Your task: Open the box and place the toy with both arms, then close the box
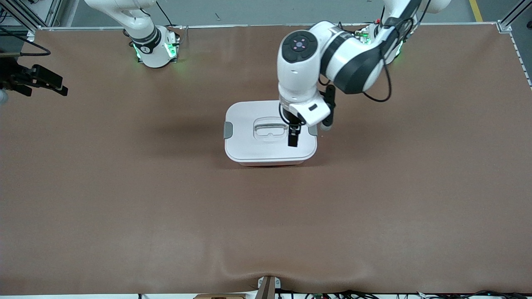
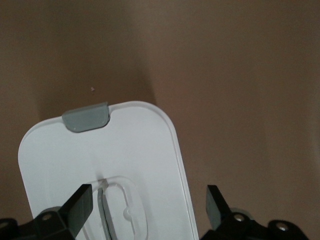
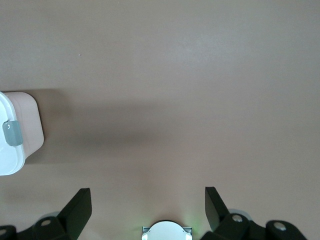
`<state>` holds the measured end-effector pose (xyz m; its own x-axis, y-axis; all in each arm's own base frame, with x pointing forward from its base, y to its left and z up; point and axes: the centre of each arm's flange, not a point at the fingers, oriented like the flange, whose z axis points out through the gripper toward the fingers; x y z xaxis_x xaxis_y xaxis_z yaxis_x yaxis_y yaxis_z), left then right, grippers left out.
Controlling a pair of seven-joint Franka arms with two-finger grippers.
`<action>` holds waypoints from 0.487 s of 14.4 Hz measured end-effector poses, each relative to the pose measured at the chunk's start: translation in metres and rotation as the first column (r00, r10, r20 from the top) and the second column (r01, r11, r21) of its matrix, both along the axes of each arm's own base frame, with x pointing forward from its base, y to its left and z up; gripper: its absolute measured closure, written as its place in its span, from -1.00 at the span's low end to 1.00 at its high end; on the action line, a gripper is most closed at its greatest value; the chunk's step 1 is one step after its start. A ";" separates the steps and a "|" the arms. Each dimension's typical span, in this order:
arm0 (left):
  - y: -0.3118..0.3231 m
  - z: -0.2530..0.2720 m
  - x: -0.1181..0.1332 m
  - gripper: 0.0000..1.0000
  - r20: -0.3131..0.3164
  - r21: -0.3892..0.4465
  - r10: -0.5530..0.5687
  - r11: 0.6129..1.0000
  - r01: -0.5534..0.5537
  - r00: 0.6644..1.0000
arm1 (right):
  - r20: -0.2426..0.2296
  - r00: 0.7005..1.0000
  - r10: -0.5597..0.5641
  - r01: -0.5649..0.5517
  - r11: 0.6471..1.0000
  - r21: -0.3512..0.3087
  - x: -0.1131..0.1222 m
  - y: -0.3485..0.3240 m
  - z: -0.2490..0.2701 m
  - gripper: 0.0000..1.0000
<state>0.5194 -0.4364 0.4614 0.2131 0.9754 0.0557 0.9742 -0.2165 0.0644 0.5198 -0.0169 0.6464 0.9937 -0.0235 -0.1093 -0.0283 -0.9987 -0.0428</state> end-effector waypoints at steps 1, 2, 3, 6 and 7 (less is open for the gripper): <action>0.011 0.007 0.008 -1.00 0.008 -0.002 -0.022 1.000 0.022 1.000 | -0.001 1.000 -0.001 0.001 1.000 0.000 0.000 -0.001 0.000 -1.00; 0.024 0.015 0.017 -1.00 0.017 -0.003 -0.045 0.999 0.045 0.999 | -0.004 1.000 -0.002 0.002 1.000 0.000 0.000 -0.001 0.000 -1.00; 0.039 0.022 0.027 -1.00 0.022 -0.001 -0.067 0.998 0.067 0.997 | -0.006 1.000 -0.002 0.002 1.000 0.000 -0.001 -0.001 -0.001 -1.00; 0.077 0.027 0.046 -1.00 -0.005 0.029 -0.146 0.989 0.146 0.989 | -0.007 1.000 -0.003 0.003 1.000 0.000 -0.001 -0.002 -0.001 -1.00; 0.086 0.025 0.050 -1.00 -0.021 0.038 -0.173 0.984 0.174 0.985 | -0.008 1.000 -0.003 0.003 1.000 0.000 -0.001 -0.002 -0.001 -1.00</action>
<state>0.5689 -0.3509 0.4867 0.3802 0.9207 0.0884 0.9225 -0.3844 0.0355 0.5189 -0.0189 0.6457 0.9928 -0.0268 -0.1168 -0.0320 -0.9986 -0.0430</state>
